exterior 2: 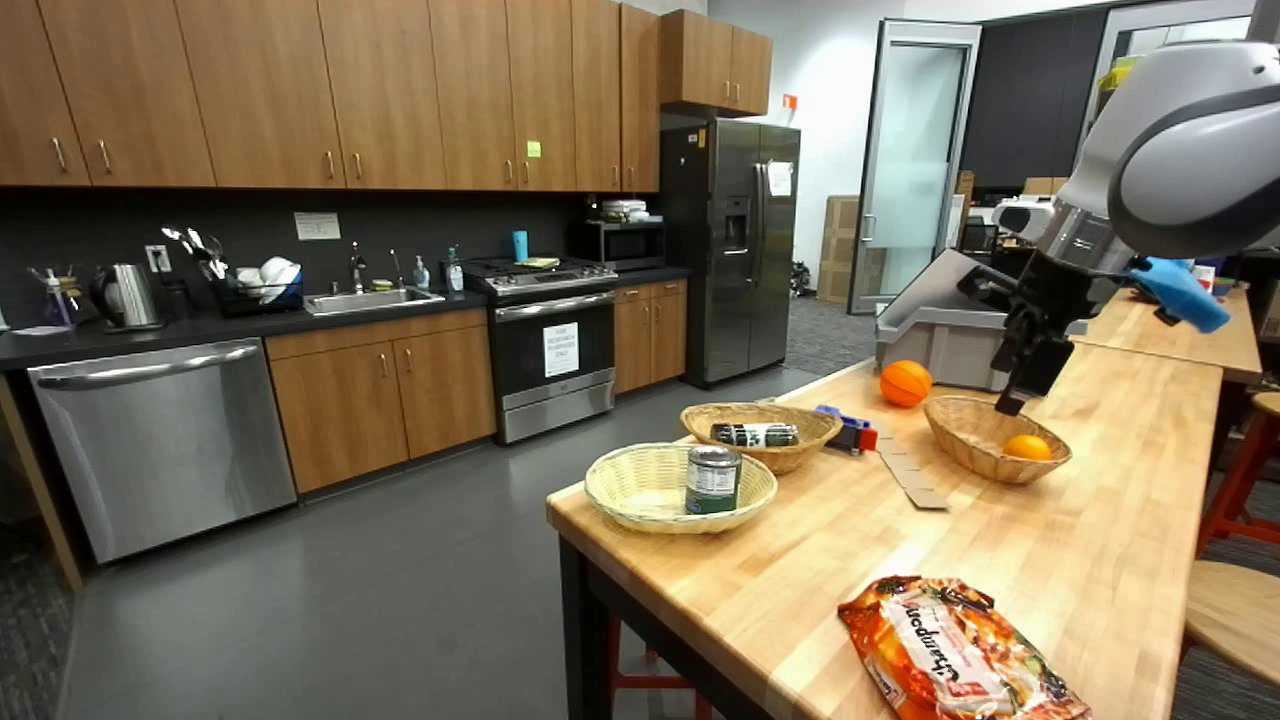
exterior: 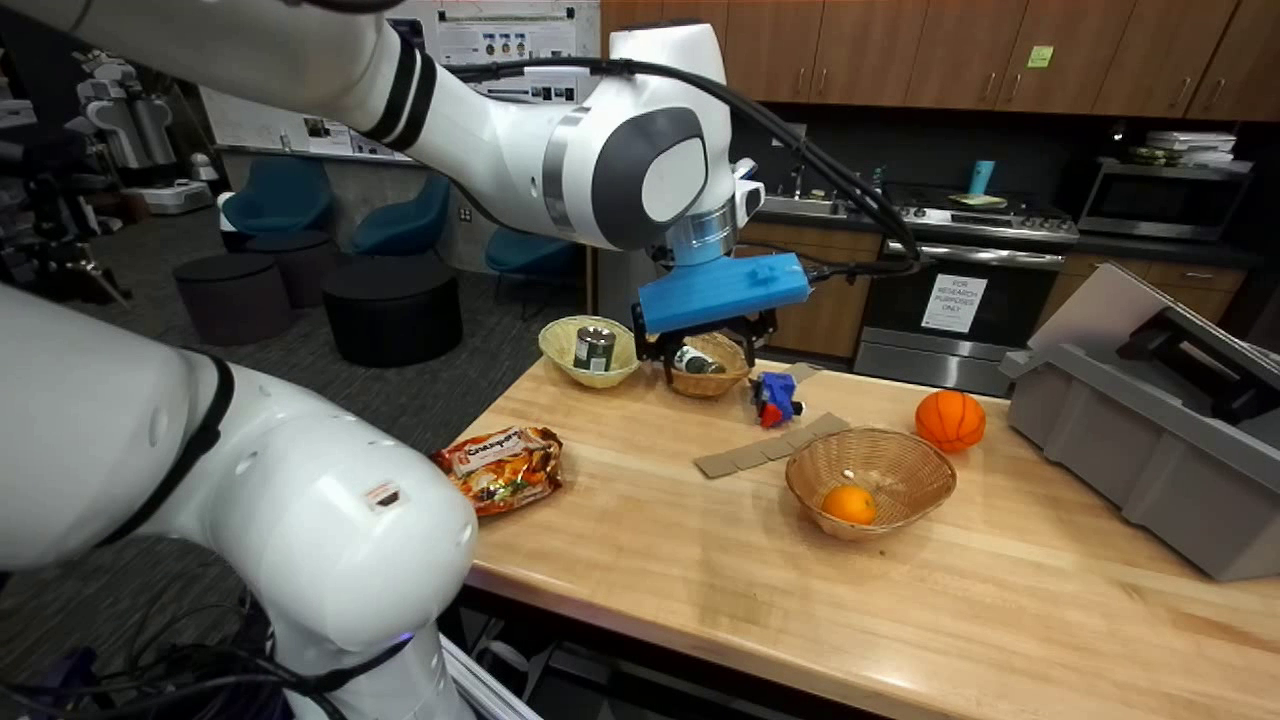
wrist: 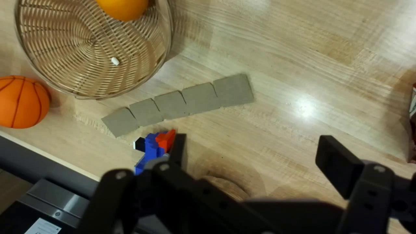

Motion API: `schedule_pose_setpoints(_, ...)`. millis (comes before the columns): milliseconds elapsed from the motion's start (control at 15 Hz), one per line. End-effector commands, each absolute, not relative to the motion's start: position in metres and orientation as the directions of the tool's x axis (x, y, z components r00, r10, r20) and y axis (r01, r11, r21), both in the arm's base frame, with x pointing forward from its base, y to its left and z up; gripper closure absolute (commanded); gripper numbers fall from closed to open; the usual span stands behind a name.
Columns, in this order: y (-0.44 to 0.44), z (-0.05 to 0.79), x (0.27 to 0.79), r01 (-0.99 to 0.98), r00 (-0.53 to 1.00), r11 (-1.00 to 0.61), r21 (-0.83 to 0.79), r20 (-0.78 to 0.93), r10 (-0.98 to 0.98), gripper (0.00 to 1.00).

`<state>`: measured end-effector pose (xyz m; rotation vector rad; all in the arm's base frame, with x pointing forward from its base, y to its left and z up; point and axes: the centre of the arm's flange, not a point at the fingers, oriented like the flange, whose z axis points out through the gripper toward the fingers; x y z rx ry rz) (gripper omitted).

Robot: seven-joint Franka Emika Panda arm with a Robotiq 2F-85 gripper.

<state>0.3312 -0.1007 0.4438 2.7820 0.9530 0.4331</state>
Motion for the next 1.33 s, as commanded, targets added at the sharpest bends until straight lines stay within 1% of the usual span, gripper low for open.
schedule_pose_setpoints(0, -0.099, 0.442, 0.343, 0.553, 0.755, -0.789, 0.267, 0.239, 0.610, 0.00)
schedule_pose_setpoints(533, -0.089, 0.435, 0.359, 0.600, 0.731, -0.763, 0.240, 0.224, 0.645, 0.00)
schedule_pose_setpoints(1267, -0.062, 0.449, 0.413, 0.662, 0.681, -0.706, 0.254, 0.189, 0.707, 0.00)
